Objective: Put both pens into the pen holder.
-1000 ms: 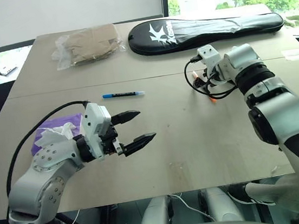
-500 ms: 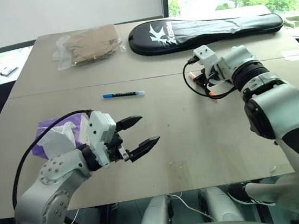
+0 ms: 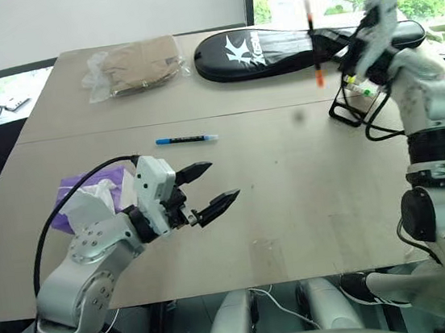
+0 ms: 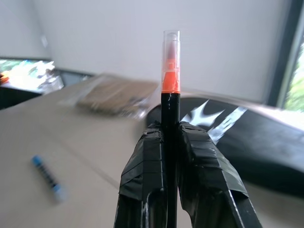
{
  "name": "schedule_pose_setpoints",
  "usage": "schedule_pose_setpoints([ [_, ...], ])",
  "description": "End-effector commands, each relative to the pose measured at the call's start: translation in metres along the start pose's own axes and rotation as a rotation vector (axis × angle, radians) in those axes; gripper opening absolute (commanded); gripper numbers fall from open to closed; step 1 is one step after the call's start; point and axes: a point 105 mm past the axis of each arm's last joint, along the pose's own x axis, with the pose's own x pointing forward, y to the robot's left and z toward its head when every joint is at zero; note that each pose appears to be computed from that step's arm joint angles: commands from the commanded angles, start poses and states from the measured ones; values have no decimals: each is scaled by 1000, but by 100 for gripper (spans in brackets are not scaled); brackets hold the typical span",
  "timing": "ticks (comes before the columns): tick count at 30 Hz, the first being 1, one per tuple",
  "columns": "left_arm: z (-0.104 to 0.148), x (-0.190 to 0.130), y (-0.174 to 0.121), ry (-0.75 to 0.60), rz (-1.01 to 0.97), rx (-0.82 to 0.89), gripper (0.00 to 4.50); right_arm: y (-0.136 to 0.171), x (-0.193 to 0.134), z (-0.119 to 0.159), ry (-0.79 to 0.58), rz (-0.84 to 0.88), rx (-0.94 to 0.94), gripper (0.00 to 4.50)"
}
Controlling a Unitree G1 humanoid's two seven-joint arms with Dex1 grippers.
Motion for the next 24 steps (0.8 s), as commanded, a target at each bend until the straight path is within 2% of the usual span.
schedule_pose_setpoints([
  [1, 12, 6, 0, -46, -30, 51, 450, -13, -19, 36, -146, -99, -206, 8],
  [7, 20, 17, -8, -80, -101, 53, 450, -22, -26, 13, -143, -161, -272, 8],
  [14, 26, 20, -10, -108, -108, 58, 450, -25, -28, -22, -76, -154, -373, 8],
  [24, 27, 17, -11, -118, -92, 45, 450, -33, -35, -42, -22, -165, -497, 8],
])
